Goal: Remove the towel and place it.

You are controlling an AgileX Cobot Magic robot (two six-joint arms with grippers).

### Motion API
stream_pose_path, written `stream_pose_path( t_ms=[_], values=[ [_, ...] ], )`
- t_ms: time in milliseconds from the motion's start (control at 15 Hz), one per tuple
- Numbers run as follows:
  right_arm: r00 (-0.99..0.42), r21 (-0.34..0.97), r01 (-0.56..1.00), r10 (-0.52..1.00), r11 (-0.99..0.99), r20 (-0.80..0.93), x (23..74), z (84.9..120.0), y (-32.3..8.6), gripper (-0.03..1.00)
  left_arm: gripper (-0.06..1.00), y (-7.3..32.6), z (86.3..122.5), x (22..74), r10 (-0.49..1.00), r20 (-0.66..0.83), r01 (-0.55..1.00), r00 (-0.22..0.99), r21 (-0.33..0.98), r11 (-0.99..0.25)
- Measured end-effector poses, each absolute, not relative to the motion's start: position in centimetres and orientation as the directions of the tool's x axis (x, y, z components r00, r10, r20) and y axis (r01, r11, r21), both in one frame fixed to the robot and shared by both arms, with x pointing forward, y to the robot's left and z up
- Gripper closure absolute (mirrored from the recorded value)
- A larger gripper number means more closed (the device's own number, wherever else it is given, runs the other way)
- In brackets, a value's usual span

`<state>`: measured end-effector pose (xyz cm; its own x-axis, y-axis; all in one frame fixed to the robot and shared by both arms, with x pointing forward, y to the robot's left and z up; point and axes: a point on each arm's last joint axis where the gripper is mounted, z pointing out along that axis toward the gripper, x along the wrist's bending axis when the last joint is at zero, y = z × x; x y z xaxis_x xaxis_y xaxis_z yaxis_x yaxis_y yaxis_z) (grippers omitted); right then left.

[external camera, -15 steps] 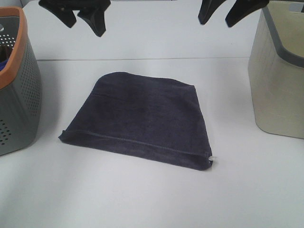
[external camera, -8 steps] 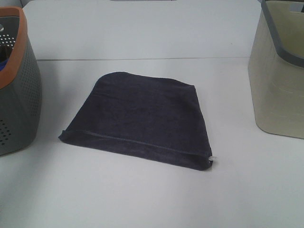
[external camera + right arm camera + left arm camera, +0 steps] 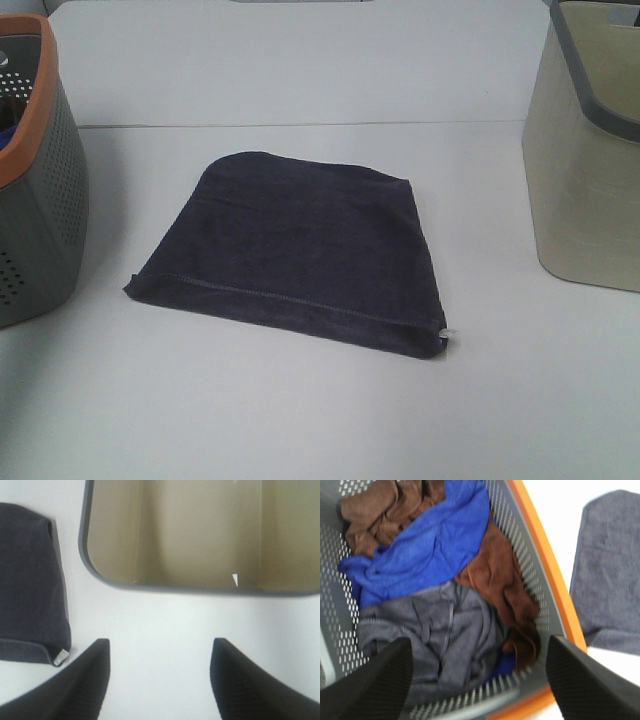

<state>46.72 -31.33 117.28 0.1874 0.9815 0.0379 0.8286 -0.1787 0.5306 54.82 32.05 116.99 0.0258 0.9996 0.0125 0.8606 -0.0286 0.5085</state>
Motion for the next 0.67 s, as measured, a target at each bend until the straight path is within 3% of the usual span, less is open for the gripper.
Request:
stream_pose_path(
  t_ms=[67,400,533,667],
  values=[
    [0.187,0.531,0.829,0.982,-0.179,0.038,46.7,117.3,-31.3,0.37,0.24,32.0,117.0,54.8,1.000,0.013,0.861,0.026,0.509,-0.029],
    [0.229,0.515,0.826,0.971,-0.230,0.066,34.7,111.3,-30.7,0.37,0.24,31.4,116.5,45.3,1.000,0.015,0.854,0.025,0.520,-0.029],
    [0.229,0.583,0.781,0.971,-0.224,0.067,30.7,109.7,-30.7,0.37,0.24,31.2,115.4,42.2,1.000,0.019,0.854,0.010,0.520,-0.019],
    [0.271,0.744,0.646,0.963,-0.172,-0.013,26.2,109.8,-31.6,0.37,0.24,31.1,114.1,37.2,0.999,0.051,0.818,-0.001,0.575,-0.028]
  ],
)
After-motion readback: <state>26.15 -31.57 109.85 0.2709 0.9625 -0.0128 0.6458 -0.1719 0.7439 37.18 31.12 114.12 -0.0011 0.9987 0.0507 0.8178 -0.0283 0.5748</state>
